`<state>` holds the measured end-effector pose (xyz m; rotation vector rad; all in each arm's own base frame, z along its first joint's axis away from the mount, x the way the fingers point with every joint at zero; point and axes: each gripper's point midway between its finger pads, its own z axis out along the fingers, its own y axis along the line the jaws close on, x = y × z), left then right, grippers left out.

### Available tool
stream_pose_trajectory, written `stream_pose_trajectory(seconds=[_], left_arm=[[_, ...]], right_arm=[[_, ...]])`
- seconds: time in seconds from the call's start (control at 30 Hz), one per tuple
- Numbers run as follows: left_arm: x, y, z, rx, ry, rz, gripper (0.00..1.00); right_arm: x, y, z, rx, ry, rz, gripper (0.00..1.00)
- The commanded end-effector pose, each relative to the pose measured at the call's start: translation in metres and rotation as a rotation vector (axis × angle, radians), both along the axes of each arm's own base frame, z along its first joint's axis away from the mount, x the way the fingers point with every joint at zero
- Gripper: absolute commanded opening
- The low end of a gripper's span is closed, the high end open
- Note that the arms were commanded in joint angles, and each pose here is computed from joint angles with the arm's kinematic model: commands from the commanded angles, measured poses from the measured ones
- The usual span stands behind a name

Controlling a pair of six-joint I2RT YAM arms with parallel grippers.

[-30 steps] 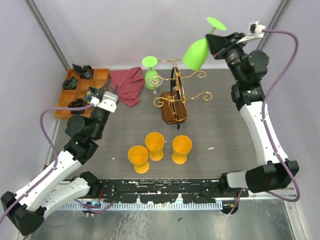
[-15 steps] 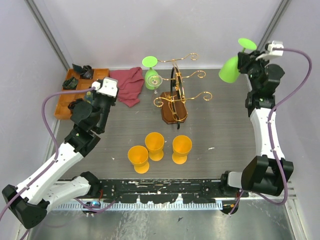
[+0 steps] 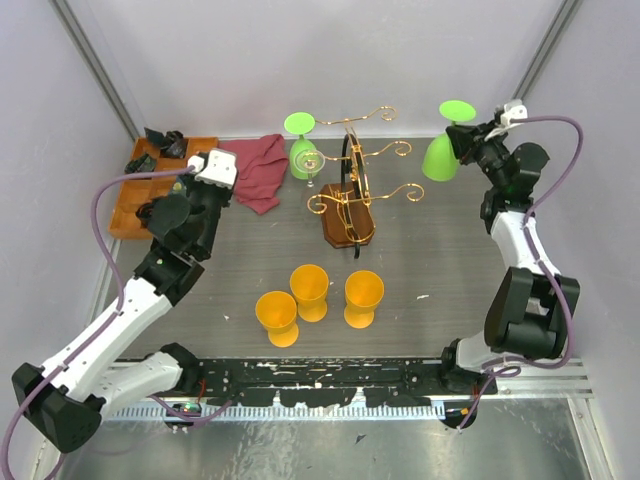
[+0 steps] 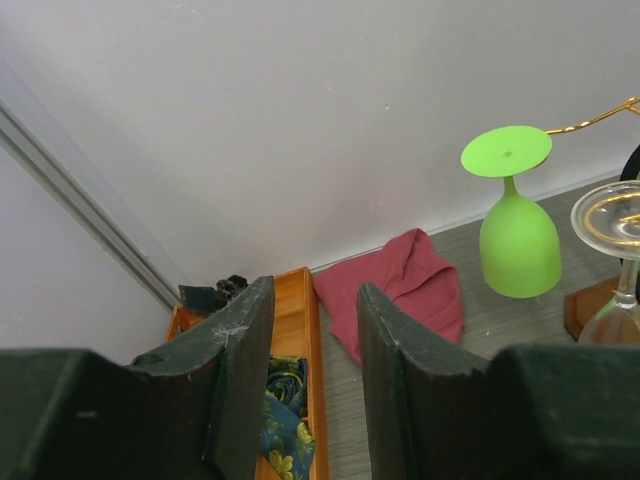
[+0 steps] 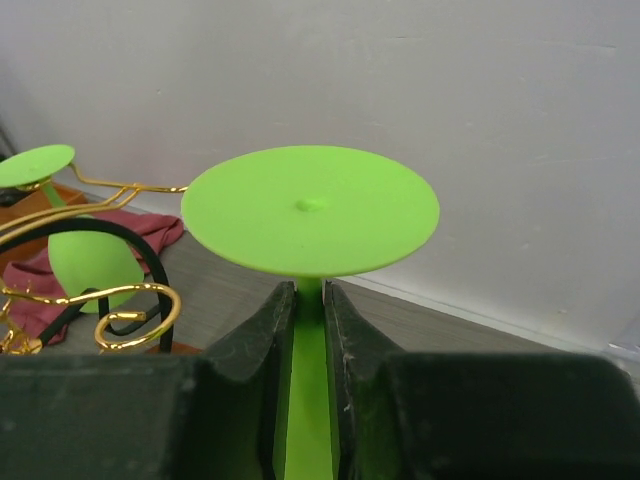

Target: Place the wine glass upside down on the wine glass rack

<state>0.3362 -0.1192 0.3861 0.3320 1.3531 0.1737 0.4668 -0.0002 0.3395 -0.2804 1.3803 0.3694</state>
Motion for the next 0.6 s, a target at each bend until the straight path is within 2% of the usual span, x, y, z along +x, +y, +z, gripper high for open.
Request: stream_pose_trajectory(seconds=[0.0,0.13,0.27,0.37,0.57], left_arm=[[0.007,0.003,0.022,-0.045,-0.061,0.003,0.46],[0.017,0.004,0.020,-0.041,-0.060,0.011,0.46],[0.027,0.007,0.016,-0.032,-0.049,0.026,0.45],[0.032,0.011,0.014,-0.036,-0.045,0.040,0.46],[0.039,0.019,0.007,-0.037,-0.032,0.066,0.46]], right_arm=[[-0.004,0.020,0.009,-0.084,-0.161,0.140,0.00],[0.000,0.023,-0.008,-0.037,-0.218,0.203,0.00],[-0.003,0.029,-0.001,0.097,-0.299,0.393,0.02],[0.009,0.036,-0.006,0.122,-0.274,0.481,0.00],[0.018,0.039,-0.012,0.114,-0.283,0.476,0.03]])
